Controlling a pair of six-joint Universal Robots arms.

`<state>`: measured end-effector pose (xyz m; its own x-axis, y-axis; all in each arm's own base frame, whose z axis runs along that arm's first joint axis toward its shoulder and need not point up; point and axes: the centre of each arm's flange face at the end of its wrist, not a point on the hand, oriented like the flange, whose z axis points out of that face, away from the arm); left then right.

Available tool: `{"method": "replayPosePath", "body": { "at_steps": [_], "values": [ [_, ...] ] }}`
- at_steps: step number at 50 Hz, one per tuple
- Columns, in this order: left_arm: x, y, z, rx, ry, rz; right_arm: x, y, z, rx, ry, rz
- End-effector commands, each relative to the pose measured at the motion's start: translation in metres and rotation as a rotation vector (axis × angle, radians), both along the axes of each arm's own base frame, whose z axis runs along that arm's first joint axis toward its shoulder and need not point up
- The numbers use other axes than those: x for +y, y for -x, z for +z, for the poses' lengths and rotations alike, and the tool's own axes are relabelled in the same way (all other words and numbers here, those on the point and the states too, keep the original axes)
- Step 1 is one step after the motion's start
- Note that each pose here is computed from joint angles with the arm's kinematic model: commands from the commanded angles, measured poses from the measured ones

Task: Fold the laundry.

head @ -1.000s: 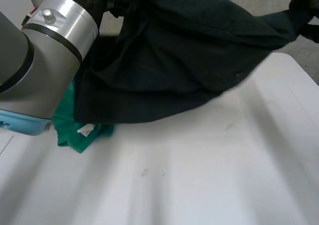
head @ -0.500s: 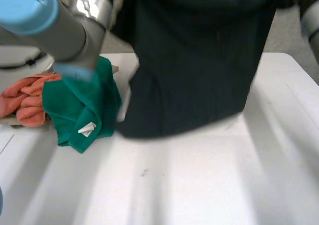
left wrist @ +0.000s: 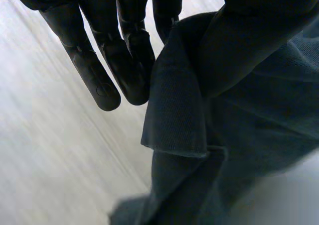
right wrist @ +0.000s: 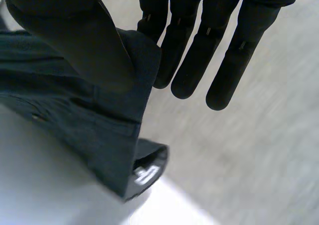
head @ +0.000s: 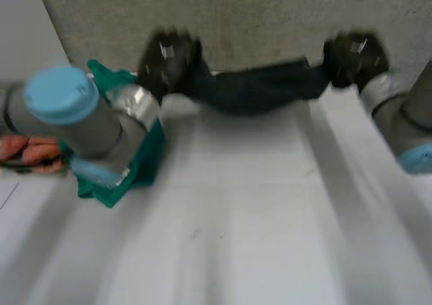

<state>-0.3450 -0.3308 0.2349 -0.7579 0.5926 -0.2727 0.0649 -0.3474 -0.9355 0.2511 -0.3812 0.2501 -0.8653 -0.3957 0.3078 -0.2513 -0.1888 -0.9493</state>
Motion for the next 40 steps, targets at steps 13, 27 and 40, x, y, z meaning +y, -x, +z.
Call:
{"method": "replayPosePath", "body": {
  "at_steps": [13,27,40],
  "values": [
    [0.129,-0.037,-0.055,-0.458,-0.344,-0.02,0.1,0.018,-0.046,0.489,-0.359,0.15],
    [0.253,-0.078,-0.036,-0.863,-0.627,-0.26,0.204,0.069,-0.026,0.859,-0.556,0.362],
    [0.118,-0.012,-0.013,-0.495,-0.132,-0.055,0.133,0.052,-0.034,0.471,-0.484,0.27]
  ]
}}
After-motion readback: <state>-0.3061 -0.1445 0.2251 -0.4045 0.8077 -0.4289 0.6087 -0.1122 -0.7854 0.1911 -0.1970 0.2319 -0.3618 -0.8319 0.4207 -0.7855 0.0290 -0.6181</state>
